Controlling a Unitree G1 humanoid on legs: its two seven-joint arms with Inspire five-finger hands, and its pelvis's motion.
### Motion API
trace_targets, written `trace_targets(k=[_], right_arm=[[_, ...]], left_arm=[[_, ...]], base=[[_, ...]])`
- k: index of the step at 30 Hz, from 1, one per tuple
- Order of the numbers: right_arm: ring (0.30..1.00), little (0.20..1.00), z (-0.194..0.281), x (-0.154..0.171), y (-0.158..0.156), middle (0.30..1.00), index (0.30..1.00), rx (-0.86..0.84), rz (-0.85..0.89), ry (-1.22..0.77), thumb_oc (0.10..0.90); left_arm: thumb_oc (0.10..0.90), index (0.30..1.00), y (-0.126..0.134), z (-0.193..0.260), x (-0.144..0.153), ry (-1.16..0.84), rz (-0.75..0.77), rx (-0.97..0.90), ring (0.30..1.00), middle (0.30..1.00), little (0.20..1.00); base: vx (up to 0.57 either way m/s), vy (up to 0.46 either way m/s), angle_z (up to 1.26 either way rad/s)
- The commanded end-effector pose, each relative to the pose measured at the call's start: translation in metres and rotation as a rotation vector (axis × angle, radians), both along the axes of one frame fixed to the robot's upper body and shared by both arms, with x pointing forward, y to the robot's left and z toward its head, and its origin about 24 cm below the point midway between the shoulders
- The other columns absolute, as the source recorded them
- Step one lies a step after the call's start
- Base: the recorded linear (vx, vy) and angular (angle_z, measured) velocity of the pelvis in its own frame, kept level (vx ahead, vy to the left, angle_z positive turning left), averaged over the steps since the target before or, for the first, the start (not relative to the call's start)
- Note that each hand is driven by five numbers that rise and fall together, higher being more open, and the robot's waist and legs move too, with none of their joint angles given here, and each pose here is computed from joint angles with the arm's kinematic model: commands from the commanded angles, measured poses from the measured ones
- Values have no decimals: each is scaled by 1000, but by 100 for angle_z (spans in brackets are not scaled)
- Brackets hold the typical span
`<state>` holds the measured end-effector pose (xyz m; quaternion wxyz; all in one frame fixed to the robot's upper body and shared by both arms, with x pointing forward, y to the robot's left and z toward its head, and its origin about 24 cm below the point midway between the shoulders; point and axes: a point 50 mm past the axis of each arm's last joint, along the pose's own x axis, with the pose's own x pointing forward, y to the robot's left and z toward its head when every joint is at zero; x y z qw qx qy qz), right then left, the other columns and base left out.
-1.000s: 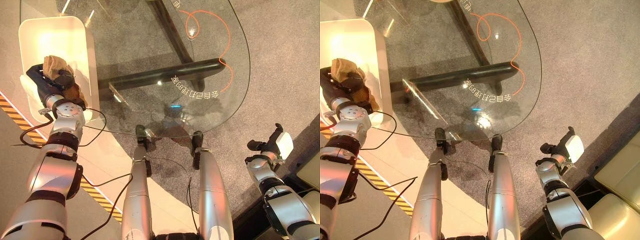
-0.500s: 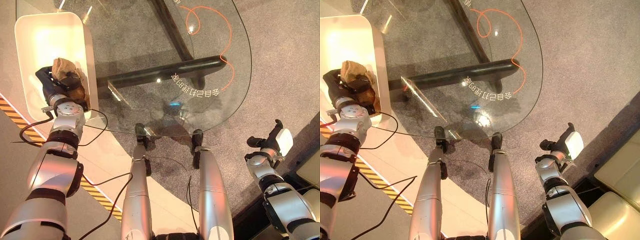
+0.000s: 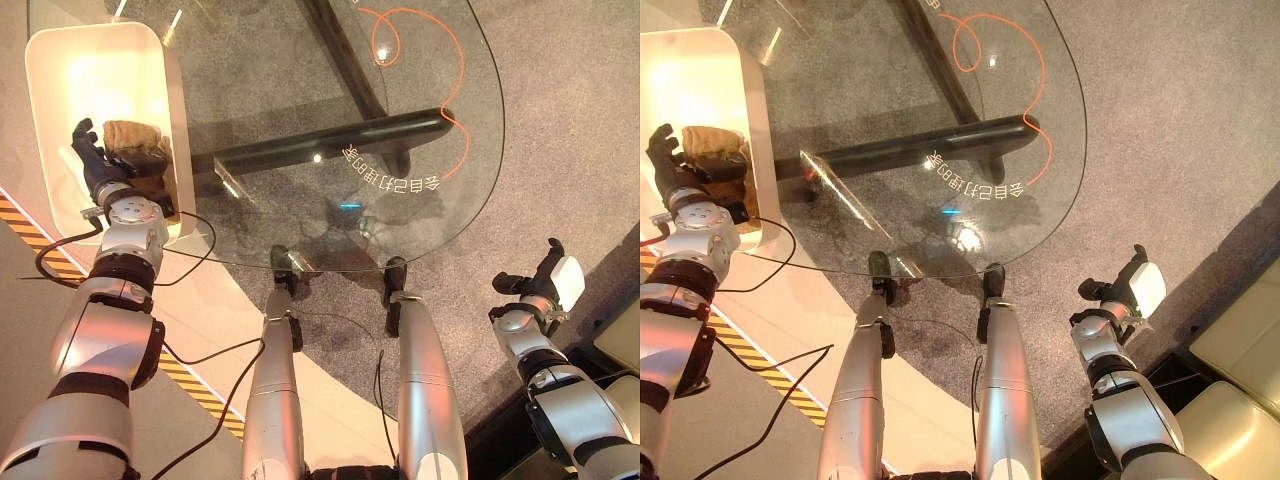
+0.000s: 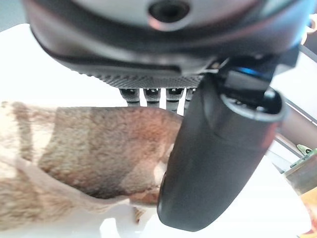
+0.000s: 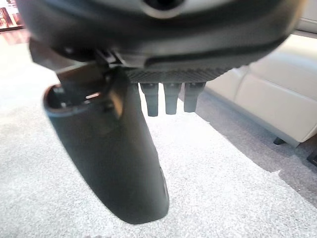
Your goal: Wipe the table with a cloth and put it in the basket.
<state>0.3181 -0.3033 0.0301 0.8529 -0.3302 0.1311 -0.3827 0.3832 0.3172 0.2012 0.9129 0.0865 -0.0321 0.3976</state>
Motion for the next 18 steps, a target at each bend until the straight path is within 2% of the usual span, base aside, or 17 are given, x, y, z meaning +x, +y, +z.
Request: trace_targets(k=[1,18], right_arm=[[900,900,5,-13,-27,900,900,-60,-80,2,800],[900,900,-27,-32,-16,900,900,10,-105,44,800]], left_arm=[[800,900,43,37,-22,-115,171,21,900,900,900],[800,900,49,67,-47,-516,335,65,900,900,900]], base=[[0,0,0],[-41,-54,1]])
